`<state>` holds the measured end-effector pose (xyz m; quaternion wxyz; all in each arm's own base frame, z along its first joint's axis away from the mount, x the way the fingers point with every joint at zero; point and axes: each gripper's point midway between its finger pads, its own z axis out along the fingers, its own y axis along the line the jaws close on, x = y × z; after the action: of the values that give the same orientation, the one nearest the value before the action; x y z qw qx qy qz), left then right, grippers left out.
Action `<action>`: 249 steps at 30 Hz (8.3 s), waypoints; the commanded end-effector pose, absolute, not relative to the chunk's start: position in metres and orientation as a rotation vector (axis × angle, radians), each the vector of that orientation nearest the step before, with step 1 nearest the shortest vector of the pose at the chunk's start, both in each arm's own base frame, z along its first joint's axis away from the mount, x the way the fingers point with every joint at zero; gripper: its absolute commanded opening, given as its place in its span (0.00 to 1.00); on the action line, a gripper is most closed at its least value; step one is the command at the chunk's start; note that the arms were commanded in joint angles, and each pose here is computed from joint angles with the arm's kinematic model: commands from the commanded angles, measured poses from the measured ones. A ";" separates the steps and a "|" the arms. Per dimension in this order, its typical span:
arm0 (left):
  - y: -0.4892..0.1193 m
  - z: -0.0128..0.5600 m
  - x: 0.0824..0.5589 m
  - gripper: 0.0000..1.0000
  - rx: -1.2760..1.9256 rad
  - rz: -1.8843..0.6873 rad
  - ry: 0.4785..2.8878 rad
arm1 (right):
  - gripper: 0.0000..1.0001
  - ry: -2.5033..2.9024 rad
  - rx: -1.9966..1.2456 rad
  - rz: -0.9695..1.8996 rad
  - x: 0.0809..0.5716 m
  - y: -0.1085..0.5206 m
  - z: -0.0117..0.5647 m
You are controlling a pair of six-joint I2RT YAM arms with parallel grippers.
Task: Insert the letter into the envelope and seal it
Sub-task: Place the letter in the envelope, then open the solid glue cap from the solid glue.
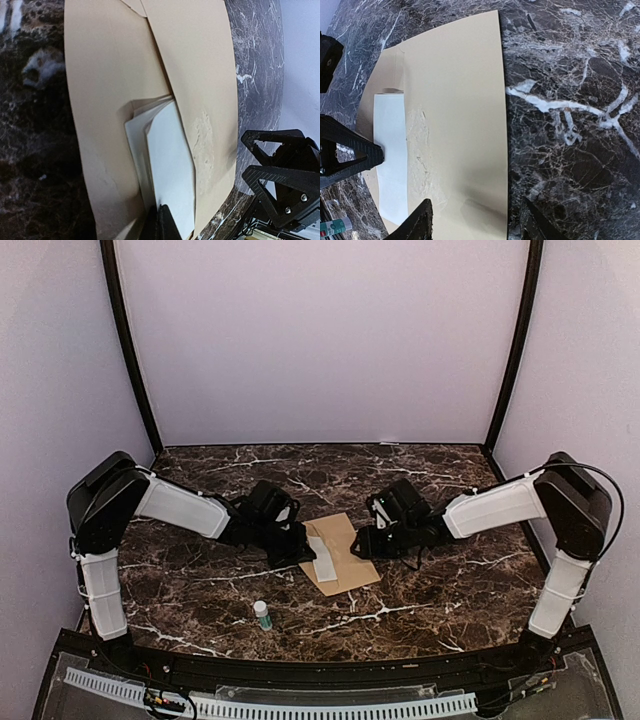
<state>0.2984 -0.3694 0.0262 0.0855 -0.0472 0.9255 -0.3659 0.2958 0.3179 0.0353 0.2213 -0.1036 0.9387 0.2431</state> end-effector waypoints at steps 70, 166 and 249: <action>-0.375 0.048 0.304 0.48 0.005 -0.934 2.737 | 0.53 2.567 -0.308 0.819 0.299 0.338 0.036; -0.401 0.057 0.311 0.61 0.144 -0.815 2.718 | 0.50 2.569 -0.336 0.899 0.287 0.361 0.034; -0.144 0.191 0.331 0.79 0.092 -0.374 2.241 | 0.57 2.212 -1.235 0.521 0.111 0.524 0.099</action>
<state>0.3355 -0.1468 0.1931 0.4230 0.0350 0.8932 -0.1484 0.1101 0.5169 0.0850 0.2576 -0.4695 0.8247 0.1817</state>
